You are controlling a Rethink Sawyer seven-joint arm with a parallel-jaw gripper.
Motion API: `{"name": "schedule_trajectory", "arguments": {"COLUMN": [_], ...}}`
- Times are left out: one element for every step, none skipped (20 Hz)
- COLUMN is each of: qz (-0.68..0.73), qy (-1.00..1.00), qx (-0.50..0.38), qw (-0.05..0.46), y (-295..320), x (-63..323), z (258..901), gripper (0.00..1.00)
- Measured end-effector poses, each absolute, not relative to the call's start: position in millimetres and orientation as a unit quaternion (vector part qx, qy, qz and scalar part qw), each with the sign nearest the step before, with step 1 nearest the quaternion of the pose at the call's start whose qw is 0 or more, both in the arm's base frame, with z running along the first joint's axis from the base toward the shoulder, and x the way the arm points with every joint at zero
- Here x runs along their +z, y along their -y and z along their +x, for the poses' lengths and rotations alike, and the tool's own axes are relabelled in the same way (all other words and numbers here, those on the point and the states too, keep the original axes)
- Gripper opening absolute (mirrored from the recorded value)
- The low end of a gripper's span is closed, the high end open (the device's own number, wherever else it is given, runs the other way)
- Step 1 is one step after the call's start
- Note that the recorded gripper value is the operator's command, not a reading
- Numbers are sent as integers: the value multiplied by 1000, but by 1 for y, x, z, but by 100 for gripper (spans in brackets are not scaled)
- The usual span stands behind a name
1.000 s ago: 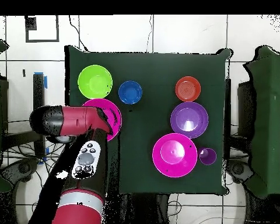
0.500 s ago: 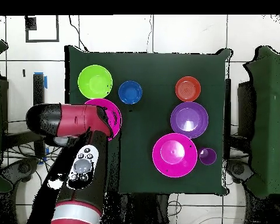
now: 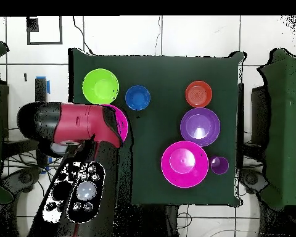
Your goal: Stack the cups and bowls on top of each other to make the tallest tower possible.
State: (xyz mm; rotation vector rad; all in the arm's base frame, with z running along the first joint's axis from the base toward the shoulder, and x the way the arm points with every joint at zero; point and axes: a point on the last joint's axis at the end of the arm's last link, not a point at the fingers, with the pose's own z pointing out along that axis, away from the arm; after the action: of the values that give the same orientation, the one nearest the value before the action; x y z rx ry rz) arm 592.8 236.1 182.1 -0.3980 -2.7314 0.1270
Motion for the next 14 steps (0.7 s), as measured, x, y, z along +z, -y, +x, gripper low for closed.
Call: {"name": "schedule_trajectory", "arguments": {"qz": [-143, -145, -153, -155, -159, -162, -171, -179, -185, -190, -199, -205, -211, -219], "qy": [972, 973, 975, 976, 976, 977, 977, 978, 977, 977, 976, 975, 974, 973], "qx": [44, 44, 44, 44, 44, 45, 46, 47, 48, 49, 51, 52, 54, 58], "qw": [181, 175, 154, 150, 140, 133, 116, 99, 91, 82, 69, 61, 54, 46], "y": [-232, -229, -214, -211, -203, -197, -179, -161, -149, -138, -116, -101, -86, -63], "x": [186, 189, 192, 192, 191, 191, 188, 185, 183, 180, 176, 173, 169, 165], "z": [594, 595, 597, 598, 599, 600, 602, 604, 605, 606, 607, 607, 607, 605], "gripper": [100, 100, 100, 100, 100, 100, 100, 100, 100, 100, 100, 100, 100, 100]}}
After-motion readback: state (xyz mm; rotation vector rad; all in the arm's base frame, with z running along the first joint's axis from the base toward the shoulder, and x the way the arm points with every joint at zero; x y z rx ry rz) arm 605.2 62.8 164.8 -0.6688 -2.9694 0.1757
